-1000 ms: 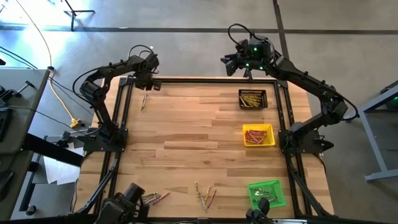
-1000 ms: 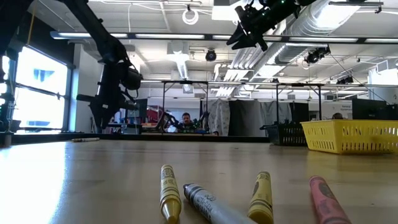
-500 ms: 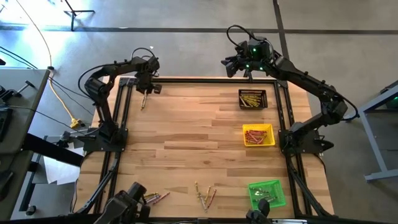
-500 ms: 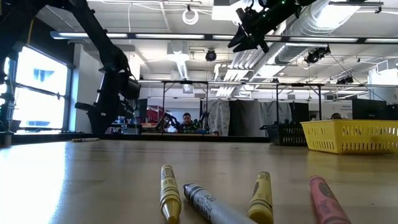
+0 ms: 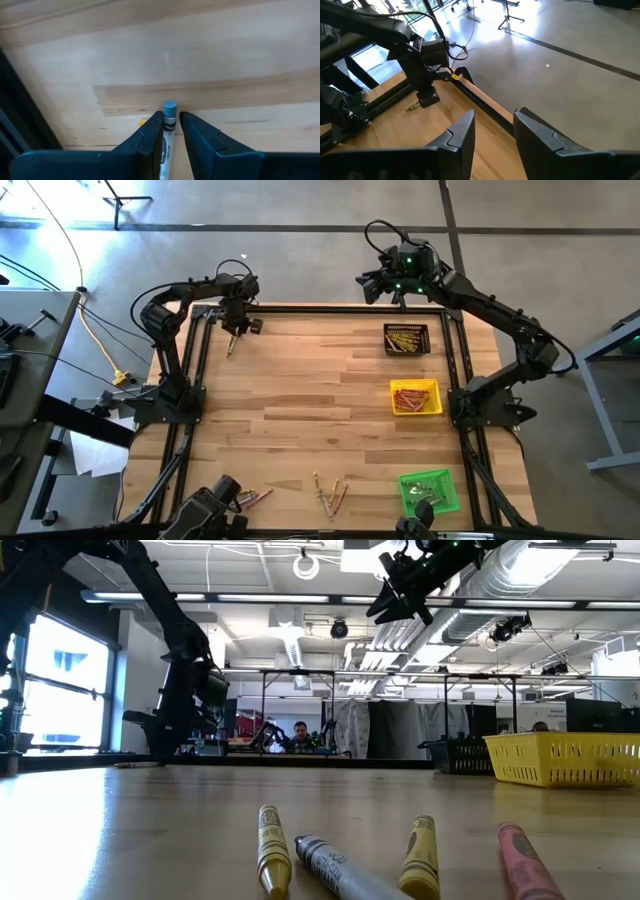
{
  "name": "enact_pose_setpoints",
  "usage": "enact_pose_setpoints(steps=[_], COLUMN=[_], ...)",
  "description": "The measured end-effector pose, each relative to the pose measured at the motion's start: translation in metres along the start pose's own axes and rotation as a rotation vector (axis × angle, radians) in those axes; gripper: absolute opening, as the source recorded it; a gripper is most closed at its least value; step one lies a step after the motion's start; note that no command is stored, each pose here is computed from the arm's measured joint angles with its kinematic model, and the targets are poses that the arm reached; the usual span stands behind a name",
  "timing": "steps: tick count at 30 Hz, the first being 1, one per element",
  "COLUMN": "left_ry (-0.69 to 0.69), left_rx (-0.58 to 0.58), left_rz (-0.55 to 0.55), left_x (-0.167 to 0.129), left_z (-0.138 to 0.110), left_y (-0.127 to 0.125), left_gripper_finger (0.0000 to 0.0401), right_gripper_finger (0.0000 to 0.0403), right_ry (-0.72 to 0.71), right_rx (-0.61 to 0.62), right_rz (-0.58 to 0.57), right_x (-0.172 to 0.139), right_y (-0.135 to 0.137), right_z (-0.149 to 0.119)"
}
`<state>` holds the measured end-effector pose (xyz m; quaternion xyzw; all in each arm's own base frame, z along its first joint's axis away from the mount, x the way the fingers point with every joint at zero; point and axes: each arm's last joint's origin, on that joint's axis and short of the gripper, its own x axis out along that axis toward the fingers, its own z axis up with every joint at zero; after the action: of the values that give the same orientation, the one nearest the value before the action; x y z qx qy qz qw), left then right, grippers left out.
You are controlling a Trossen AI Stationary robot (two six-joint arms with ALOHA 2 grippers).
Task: Sort crayons
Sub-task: Put the gray crayon into the green bin
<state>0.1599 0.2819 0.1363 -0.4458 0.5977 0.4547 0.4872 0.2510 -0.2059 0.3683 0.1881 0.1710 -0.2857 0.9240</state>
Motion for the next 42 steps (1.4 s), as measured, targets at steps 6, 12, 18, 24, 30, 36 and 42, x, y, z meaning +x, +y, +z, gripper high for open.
enact_pose_setpoints(steps=[6, 12, 18, 24, 30, 36, 42], left_ry=[-0.012, -0.011, -0.109, -0.413, -0.824, -0.930, -1.033], left_rx=[0.013, 0.004, 0.035, 0.122, 0.253, 0.311, 0.298], left_rz=[-0.005, -0.012, -0.187, -0.459, -0.761, -0.831, -0.847], left_x=[0.000, -0.001, -0.032, -0.104, -0.189, -0.218, -0.227], left_z=[0.000, 0.001, 0.010, 0.016, -0.011, -0.046, -0.071], left_y=[-0.003, -0.003, -0.020, -0.055, -0.105, -0.144, -0.172], left_gripper_finger=[0.0028, 0.0007, 0.0002, 0.0001, 0.0001, 0.0001, 0.0001], right_gripper_finger=[0.0121, 0.0121, 0.0121, 0.0121, 0.0121, 0.0125, 0.0137], right_ry=[0.000, 0.006, 0.067, 0.172, 0.243, 0.184, 0.101], right_rx=[0.004, 0.020, 0.028, 0.024, 0.109, 0.090, 0.129], right_rz=[0.000, 0.026, 0.012, -0.020, -0.032, 0.021, 0.093], right_x=[0.000, 0.000, 0.000, 0.004, 0.014, 0.017, 0.021], right_y=[0.000, 0.001, -0.001, -0.006, -0.011, 0.000, 0.013], right_z=[0.000, 0.000, -0.006, -0.025, -0.049, -0.045, -0.039])
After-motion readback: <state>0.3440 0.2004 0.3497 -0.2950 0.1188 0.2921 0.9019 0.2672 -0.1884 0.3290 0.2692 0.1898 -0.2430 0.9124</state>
